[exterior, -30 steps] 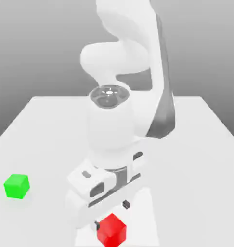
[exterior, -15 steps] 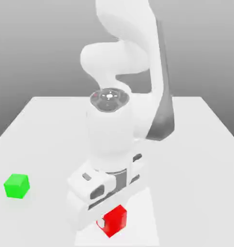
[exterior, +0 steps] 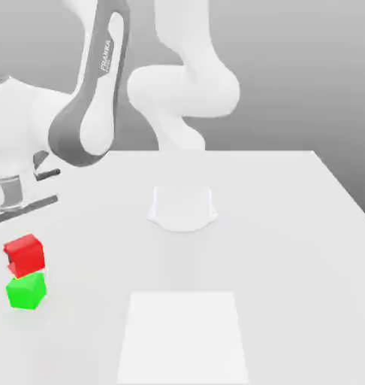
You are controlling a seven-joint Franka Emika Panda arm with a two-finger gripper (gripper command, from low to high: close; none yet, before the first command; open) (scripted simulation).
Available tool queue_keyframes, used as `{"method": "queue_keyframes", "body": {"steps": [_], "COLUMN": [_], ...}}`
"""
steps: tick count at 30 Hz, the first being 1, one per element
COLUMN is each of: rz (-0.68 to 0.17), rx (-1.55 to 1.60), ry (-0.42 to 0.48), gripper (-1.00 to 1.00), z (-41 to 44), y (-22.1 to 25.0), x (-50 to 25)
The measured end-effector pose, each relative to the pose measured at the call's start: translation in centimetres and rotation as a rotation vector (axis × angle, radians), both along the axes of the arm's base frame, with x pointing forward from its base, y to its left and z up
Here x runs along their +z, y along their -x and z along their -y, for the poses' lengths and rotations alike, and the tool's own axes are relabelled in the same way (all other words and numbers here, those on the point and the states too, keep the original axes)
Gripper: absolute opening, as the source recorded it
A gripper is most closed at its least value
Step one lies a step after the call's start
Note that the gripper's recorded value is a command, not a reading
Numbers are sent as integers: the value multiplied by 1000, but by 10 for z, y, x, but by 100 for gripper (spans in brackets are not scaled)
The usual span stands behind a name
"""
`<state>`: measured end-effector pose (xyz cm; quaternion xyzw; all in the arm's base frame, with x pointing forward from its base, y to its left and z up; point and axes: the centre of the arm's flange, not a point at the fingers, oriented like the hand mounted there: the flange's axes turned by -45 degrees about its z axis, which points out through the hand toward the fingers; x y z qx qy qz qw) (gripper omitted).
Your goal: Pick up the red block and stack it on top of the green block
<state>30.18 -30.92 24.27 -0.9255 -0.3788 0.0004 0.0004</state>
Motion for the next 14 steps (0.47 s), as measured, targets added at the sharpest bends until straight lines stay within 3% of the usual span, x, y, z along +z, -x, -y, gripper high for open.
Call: {"method": "queue_keyframes", "body": {"steps": [6,7,14], "rz": [2,1,2], "rx": [50,50,50], "ry": [-1,-1,0], "gripper": [-100,100,100], "z": [-7,-7,-7], "y": [-5,-5,-5], "x": [-53,-59,-59]}}
